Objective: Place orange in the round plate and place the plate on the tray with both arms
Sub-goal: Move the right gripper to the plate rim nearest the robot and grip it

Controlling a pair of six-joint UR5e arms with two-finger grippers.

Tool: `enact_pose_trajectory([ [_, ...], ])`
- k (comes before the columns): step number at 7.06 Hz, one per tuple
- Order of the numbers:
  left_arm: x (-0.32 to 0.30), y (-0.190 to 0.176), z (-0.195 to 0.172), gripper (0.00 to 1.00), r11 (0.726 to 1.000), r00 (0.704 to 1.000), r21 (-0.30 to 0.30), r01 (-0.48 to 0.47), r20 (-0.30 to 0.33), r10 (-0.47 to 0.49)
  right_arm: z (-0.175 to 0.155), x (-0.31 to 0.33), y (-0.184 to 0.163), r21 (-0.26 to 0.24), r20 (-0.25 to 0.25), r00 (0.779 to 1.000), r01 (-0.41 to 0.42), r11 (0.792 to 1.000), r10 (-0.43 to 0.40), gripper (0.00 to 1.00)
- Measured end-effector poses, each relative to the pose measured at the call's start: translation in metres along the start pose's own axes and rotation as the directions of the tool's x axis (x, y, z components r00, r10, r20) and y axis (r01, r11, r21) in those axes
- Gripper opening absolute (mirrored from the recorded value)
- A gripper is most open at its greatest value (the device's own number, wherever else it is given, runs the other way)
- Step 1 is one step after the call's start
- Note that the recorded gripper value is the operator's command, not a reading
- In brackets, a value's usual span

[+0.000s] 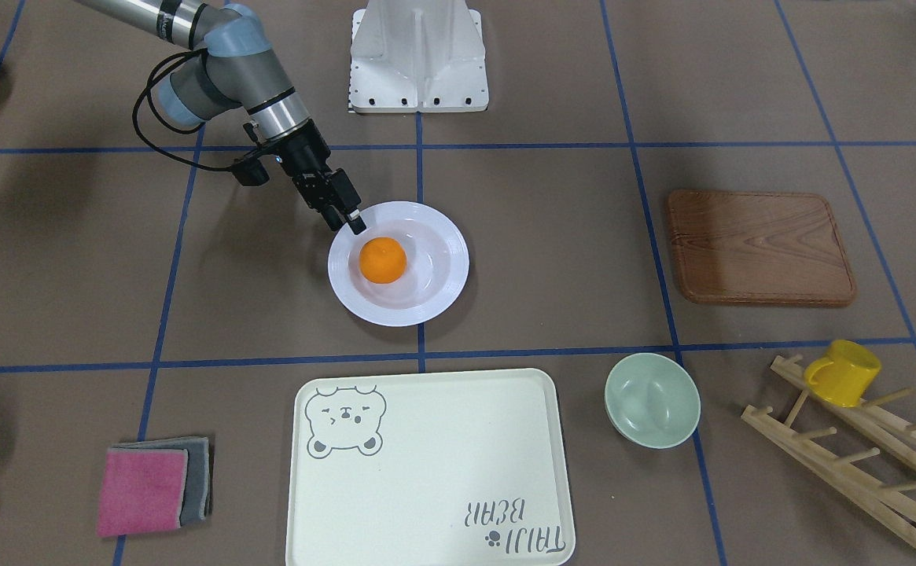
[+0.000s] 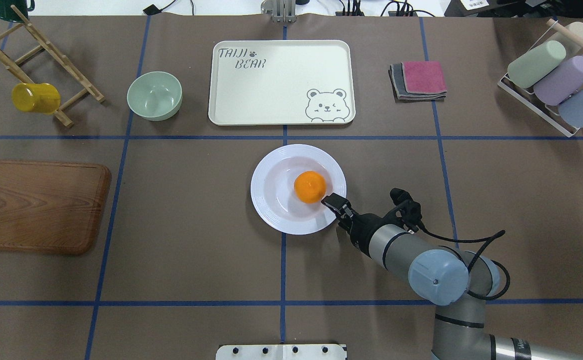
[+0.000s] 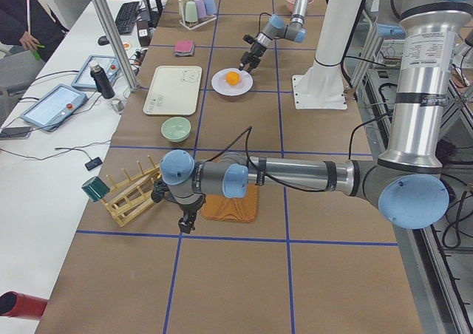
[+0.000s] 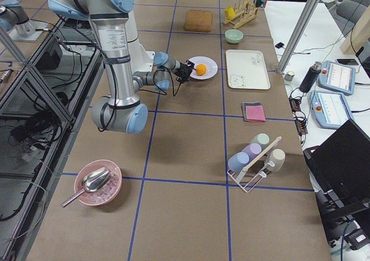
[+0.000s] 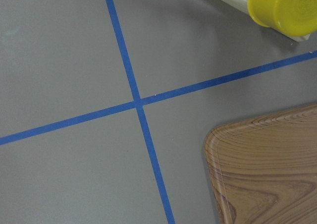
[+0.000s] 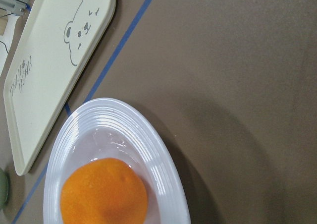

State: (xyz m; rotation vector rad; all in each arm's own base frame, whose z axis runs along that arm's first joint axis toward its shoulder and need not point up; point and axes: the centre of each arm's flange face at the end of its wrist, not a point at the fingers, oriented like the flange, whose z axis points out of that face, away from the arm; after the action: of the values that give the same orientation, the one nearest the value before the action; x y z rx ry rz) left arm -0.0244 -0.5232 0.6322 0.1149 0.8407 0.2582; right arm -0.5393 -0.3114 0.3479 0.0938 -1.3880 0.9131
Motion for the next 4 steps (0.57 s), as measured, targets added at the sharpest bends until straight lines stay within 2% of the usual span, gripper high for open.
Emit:
enact_pose_trajectory([
  [1,0.000,0.000,0.000,1.00,1.000,1.000,0.000,0.001,0.000,-0.001,0.002,-0.003,0.004,-0.004,0.003,1.000,-0.031,1.000,0.031,0.00],
  [4,0.001,0.000,0.000,1.00,1.000,1.000,0.001,-0.001,0.000,0.001,-0.001,-0.015,0.003,-0.014,0.030,0.998,-0.062,0.998,0.062,0.00],
])
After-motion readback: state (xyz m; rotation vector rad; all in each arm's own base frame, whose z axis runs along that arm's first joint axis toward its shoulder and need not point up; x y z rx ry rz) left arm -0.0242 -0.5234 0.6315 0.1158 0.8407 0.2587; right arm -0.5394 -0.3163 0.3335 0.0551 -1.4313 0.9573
